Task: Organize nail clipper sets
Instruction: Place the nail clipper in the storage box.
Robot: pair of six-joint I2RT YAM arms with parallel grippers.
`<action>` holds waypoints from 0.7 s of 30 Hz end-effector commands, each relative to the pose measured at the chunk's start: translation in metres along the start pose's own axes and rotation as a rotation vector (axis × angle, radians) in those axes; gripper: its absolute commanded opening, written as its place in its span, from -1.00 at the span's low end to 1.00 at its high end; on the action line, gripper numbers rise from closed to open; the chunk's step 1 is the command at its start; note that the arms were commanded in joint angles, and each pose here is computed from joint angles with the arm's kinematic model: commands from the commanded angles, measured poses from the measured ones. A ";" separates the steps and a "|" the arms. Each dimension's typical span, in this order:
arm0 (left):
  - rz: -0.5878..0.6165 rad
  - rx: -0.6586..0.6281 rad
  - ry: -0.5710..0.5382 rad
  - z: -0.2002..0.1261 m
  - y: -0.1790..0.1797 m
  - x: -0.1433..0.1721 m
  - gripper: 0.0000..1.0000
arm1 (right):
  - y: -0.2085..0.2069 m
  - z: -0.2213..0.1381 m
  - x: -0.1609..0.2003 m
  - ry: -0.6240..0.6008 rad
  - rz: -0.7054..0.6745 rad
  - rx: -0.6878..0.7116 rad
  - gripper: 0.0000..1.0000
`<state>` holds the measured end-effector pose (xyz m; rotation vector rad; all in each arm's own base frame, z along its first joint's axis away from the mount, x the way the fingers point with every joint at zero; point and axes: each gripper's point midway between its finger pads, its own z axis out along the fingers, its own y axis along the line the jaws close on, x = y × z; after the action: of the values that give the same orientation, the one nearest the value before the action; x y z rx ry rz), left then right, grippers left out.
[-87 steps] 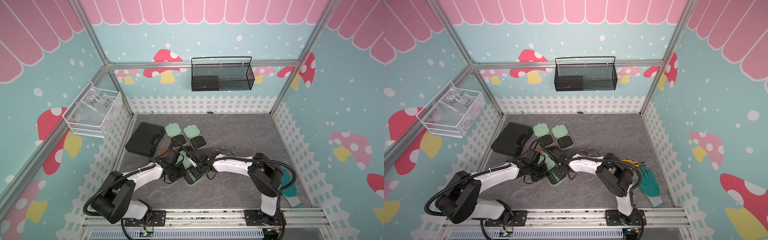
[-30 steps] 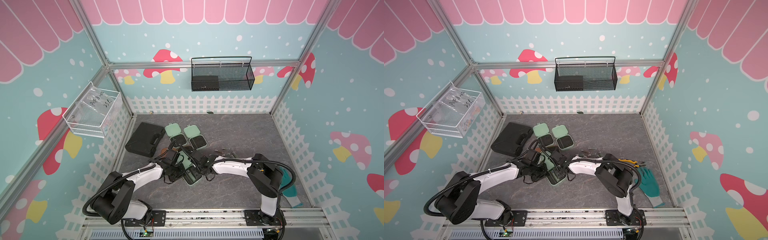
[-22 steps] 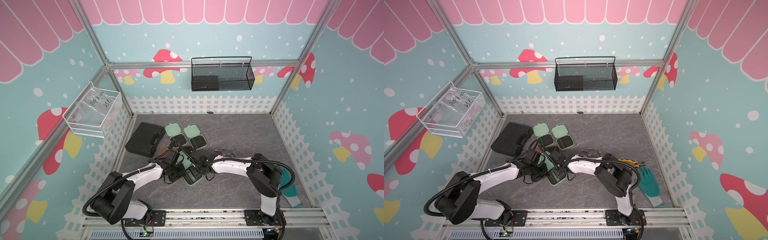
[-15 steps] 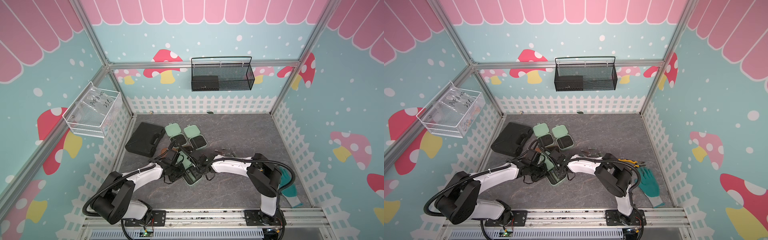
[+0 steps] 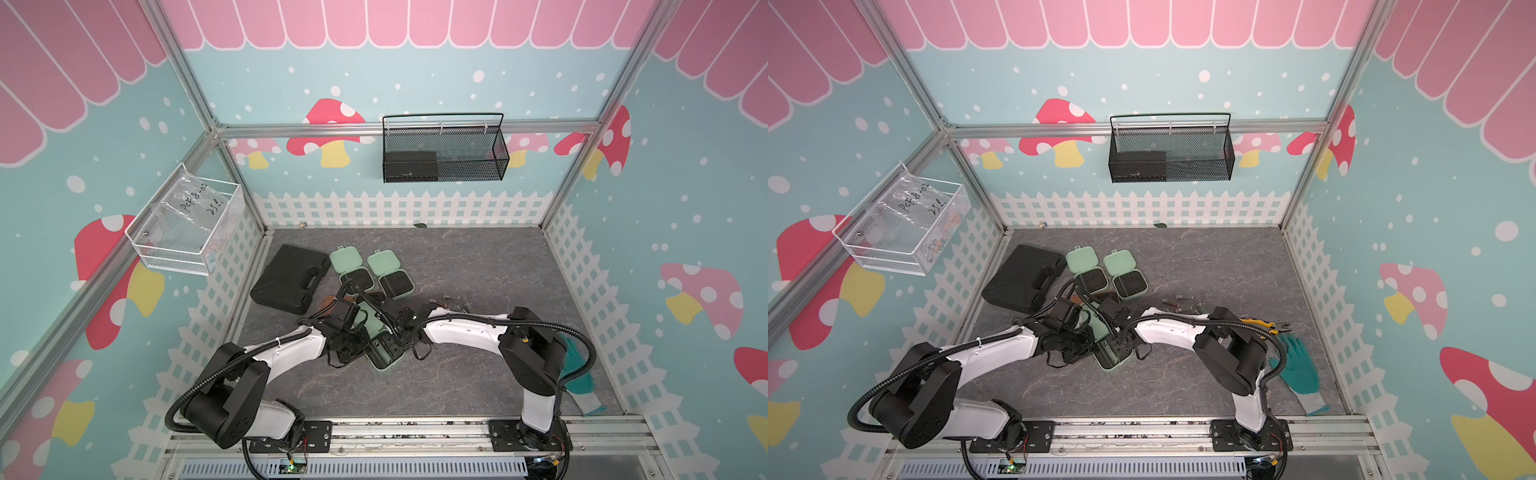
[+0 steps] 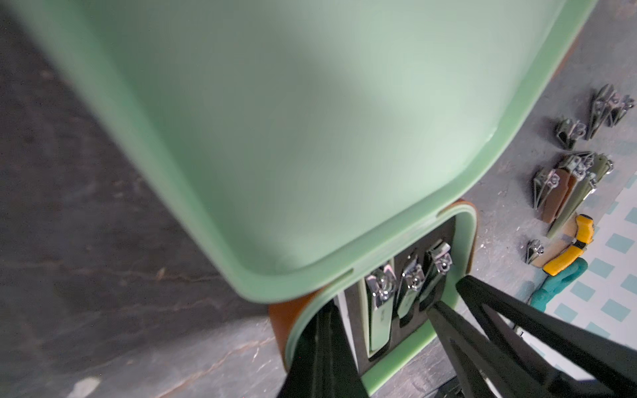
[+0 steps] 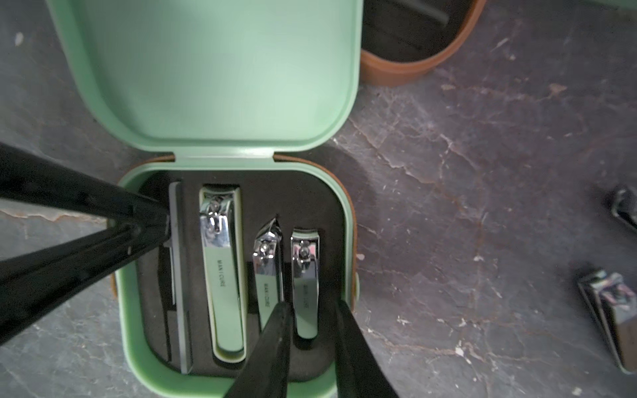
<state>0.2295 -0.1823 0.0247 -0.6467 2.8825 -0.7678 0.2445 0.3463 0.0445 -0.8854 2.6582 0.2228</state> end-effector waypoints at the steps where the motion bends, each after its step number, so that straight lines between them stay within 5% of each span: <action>1: -0.046 -0.143 0.004 0.007 0.039 0.005 -1.00 | -0.006 -0.020 -0.019 -0.052 -0.005 0.024 -0.54; 9: -0.047 -0.142 0.007 0.008 0.039 0.006 -1.00 | 0.003 0.003 -0.036 -0.072 -0.010 -0.040 -0.81; 21: -0.048 -0.150 0.013 0.010 0.040 0.006 -1.00 | 0.011 0.023 -0.033 -0.049 -0.013 -0.087 -0.83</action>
<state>0.2293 -0.1828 0.0237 -0.6470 2.8870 -0.7688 0.2667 0.3742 0.0377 -0.9000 2.6200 0.3384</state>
